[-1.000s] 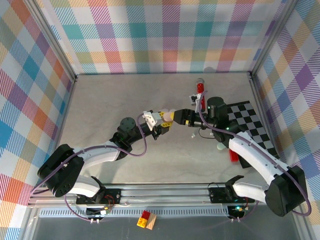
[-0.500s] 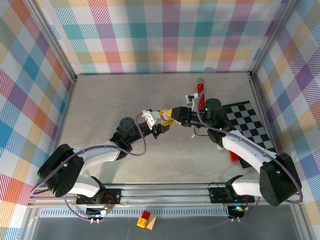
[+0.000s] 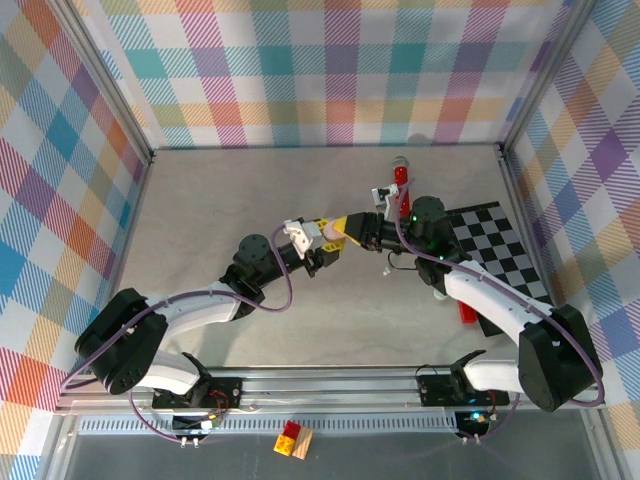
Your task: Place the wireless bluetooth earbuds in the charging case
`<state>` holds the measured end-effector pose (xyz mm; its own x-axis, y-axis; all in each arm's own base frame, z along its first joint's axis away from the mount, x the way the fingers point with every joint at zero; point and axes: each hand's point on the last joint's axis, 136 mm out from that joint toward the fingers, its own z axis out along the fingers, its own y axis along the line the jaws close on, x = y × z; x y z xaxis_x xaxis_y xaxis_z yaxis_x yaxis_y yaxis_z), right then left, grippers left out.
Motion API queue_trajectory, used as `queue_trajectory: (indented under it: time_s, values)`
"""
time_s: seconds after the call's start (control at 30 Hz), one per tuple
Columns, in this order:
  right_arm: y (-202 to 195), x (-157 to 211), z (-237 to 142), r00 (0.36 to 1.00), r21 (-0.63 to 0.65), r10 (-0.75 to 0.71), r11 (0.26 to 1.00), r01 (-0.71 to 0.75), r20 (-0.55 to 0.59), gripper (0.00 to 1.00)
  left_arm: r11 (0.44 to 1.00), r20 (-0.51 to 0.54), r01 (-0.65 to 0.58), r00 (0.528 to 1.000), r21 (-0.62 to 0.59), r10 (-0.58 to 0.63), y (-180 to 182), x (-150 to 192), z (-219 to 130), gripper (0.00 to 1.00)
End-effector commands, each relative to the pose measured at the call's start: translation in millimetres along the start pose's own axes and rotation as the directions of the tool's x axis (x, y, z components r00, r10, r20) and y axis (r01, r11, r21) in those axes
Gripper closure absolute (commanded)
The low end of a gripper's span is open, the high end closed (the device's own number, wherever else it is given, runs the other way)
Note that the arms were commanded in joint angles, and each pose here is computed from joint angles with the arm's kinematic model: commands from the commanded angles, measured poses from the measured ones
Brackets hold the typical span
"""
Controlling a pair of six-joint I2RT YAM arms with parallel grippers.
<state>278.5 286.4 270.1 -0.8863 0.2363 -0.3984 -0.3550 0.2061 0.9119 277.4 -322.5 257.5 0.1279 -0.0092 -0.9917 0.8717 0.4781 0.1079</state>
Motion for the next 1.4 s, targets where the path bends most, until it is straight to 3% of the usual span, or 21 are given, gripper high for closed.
queue_trajectory:
  time_s: [0.0, 0.2, 0.37, 0.6, 1.03, 1.37]
  values:
    - [-9, 0, -3, 0.999, 0.035, -0.024, 0.999, 0.023, 0.021, 0.87, 0.999, 0.023, -0.031, 0.999, 0.008, 0.031, -5, -17, -3, 0.43]
    - [-51, -10, -21, 0.993, 0.184, -0.008, 0.983, -0.014, 0.117, 0.87, 0.999, -0.051, -0.009, 0.999, -0.033, 0.008, -3, 2, -18, 0.14]
    - [-104, -14, -40, 0.984, 0.364, -0.007, 0.930, -0.060, 0.180, 0.87, 0.995, -0.121, 0.045, 0.991, -0.092, -0.056, 3, 24, -34, 0.01]
    - [-164, -29, -50, 0.971, 0.540, -0.039, 0.836, -0.096, 0.234, 0.87, 0.991, -0.175, 0.092, 0.979, -0.098, -0.108, 2, 44, -41, 0.00]
    - [-241, -46, -14, 0.969, 0.593, 0.052, 0.782, -0.191, 0.243, 0.85, 0.991, -0.185, 0.114, 0.975, -0.069, -0.125, -3, 49, -39, 0.00]
    - [-271, -54, -3, 0.976, 0.672, 0.071, 0.715, -0.193, 0.205, 0.66, 0.991, -0.179, 0.112, 0.976, -0.067, -0.123, -4, 48, -39, 0.00]
